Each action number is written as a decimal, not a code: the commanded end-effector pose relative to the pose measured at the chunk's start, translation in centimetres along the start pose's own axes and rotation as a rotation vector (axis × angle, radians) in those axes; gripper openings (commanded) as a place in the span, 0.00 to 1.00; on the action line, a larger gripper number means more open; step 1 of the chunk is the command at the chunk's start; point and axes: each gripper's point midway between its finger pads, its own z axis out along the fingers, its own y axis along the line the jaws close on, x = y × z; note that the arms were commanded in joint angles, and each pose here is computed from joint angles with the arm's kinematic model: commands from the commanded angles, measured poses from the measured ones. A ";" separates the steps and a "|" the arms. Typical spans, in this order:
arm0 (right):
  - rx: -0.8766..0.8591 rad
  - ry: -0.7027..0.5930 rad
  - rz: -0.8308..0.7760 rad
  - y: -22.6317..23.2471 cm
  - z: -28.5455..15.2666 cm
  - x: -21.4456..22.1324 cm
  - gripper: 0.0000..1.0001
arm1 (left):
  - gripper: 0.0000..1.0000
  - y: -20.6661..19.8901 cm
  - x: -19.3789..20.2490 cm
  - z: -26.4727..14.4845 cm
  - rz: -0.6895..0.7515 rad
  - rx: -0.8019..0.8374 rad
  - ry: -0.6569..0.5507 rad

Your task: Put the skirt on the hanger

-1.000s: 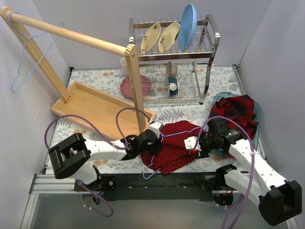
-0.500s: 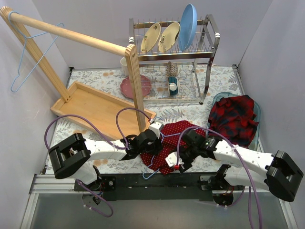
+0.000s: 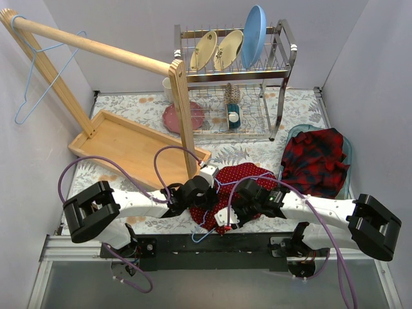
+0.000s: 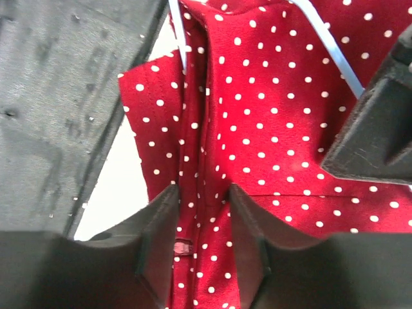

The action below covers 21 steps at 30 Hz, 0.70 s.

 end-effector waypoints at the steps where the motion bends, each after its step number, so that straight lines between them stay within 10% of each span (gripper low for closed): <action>1: 0.042 0.044 -0.001 -0.7 0.0 0.8 0.39 | 0.00 0.0 -0.7 -0.4 -0.001 0.010 -0.032; 10: -0.003 -0.006 -0.006 -0.1 -0.7 -0.6 0.44 | 0.00 0.3 -0.3 -0.3 0.004 0.000 -0.020; 21: 0.031 -0.016 -0.028 -0.9 -2.3 -1.7 0.01 | 0.00 0.7 -0.1 0.0 0.023 -0.017 -0.013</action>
